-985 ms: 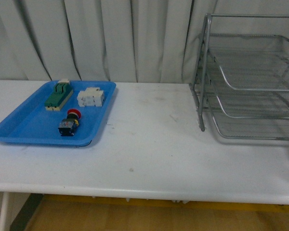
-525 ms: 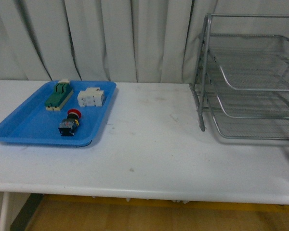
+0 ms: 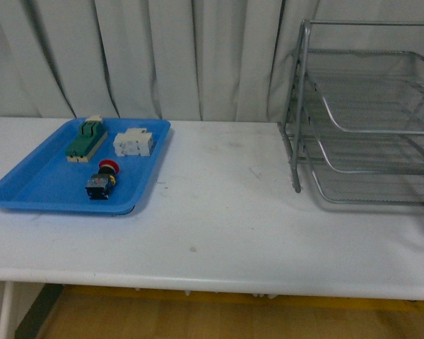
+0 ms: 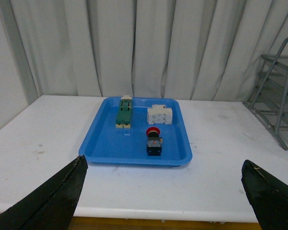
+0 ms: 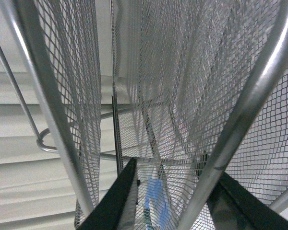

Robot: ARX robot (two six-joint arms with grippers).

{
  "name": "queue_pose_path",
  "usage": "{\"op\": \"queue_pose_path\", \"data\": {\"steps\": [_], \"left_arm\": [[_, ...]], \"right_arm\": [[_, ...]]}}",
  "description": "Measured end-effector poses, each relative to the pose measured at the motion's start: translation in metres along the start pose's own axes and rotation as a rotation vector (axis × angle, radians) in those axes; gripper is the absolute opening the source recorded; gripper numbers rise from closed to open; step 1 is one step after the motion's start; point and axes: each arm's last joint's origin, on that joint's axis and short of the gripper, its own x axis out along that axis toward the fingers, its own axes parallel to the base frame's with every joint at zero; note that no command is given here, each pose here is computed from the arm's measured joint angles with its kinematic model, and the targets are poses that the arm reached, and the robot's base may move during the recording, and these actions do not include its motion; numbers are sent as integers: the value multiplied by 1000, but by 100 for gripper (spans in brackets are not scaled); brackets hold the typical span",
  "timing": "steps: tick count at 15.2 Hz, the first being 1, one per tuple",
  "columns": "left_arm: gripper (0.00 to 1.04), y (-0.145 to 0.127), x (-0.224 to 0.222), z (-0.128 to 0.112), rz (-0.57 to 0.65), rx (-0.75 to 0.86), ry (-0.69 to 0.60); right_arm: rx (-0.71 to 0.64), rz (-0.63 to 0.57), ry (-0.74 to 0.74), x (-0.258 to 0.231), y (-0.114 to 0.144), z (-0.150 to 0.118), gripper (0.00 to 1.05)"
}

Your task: Place button on rack with both arms

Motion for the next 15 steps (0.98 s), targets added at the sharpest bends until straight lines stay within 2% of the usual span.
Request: {"op": "queue_pose_path", "data": {"steps": [3,6,15], "left_arm": [[98,0,0,0,0,0,0],[98,0,0,0,0,0,0],[98,0,0,0,0,0,0]], "right_arm": [[6,-26,-1,2,-8,0,5],[23,-26,-12,-7,-12,0,4],[80,-209,11,-120,-28,-12,4]]}}
